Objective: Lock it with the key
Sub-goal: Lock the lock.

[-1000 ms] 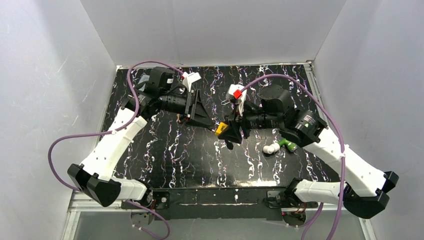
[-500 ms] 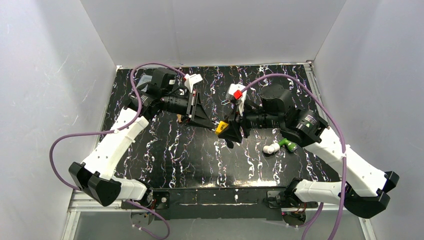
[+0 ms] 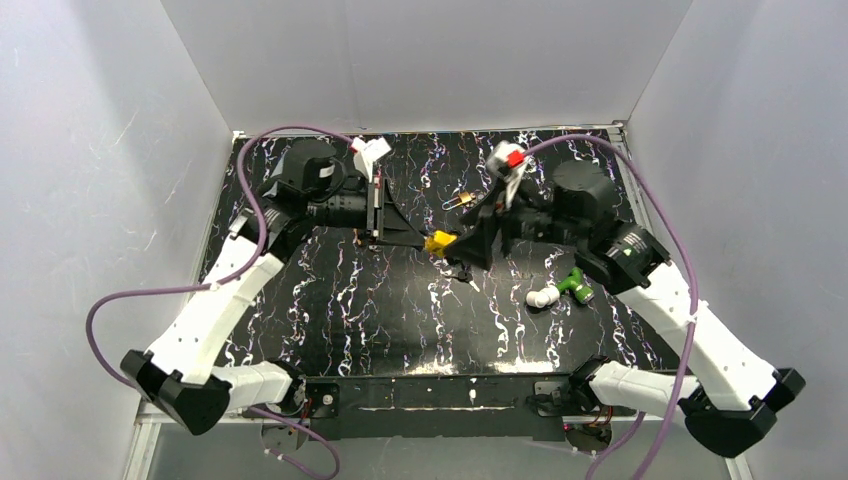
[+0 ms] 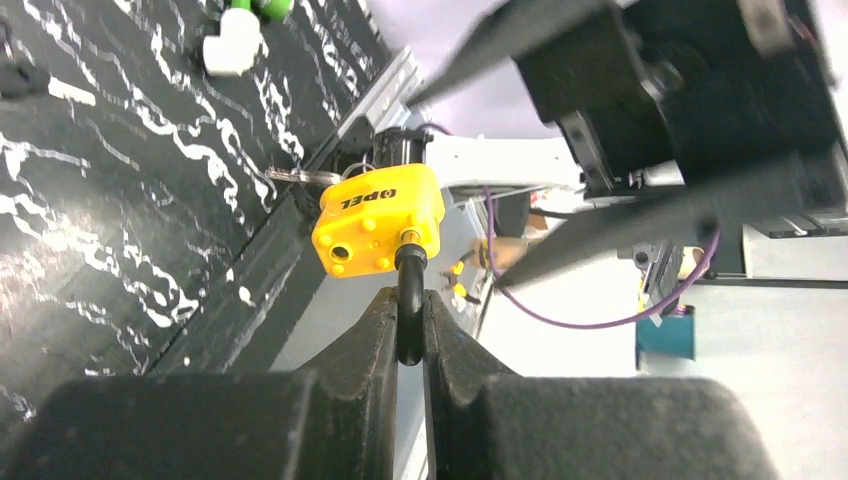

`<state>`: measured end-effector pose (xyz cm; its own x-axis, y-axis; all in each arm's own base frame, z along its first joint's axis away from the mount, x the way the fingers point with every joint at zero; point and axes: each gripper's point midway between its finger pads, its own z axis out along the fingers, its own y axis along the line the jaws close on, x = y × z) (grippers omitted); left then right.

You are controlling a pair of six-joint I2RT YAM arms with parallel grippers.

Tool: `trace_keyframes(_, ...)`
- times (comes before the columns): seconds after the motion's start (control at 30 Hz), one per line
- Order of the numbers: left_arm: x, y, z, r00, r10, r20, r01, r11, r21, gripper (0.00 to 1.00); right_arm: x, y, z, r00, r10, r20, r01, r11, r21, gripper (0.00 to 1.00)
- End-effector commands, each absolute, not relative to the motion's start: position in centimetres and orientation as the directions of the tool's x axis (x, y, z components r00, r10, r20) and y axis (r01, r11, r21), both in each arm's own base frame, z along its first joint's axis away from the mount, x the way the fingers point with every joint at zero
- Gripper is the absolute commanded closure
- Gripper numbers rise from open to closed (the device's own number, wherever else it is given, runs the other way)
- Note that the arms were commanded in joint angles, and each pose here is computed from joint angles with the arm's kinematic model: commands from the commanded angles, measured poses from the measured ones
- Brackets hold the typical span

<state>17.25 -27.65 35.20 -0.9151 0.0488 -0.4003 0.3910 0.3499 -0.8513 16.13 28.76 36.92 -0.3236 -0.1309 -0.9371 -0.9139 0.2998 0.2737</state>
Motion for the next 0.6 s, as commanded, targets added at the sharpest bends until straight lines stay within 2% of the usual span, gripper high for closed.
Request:
trace_keyframes(0.0, 16.6, -27.4, 41.9, -0.812, -0.079, -0.578, 0.553, 0.215, -0.805, 1.00, 16.0, 27.4, 42.6, -0.343, 0.107, -0.933, -0.923, 0.144, 0.356, 0.15)
trace_keyframes(0.3, 18.0, -27.6, 47.1, -0.794, -0.250, -0.555, 0.537, 0.141, -0.832, 1.00, 15.7, 26.8, 49.5, -0.275, 0.271, -0.923, -0.961, -0.047, 0.272, 0.15)
trace_keyframes(0.57, 18.5, -27.9, 49.5, -0.799, -0.314, -0.512, 0.522, 0.061, -0.851, 1.00, 15.7, 27.1, 50.5, -0.268, 0.275, -0.923, -0.963, -0.074, 0.258, 0.16)
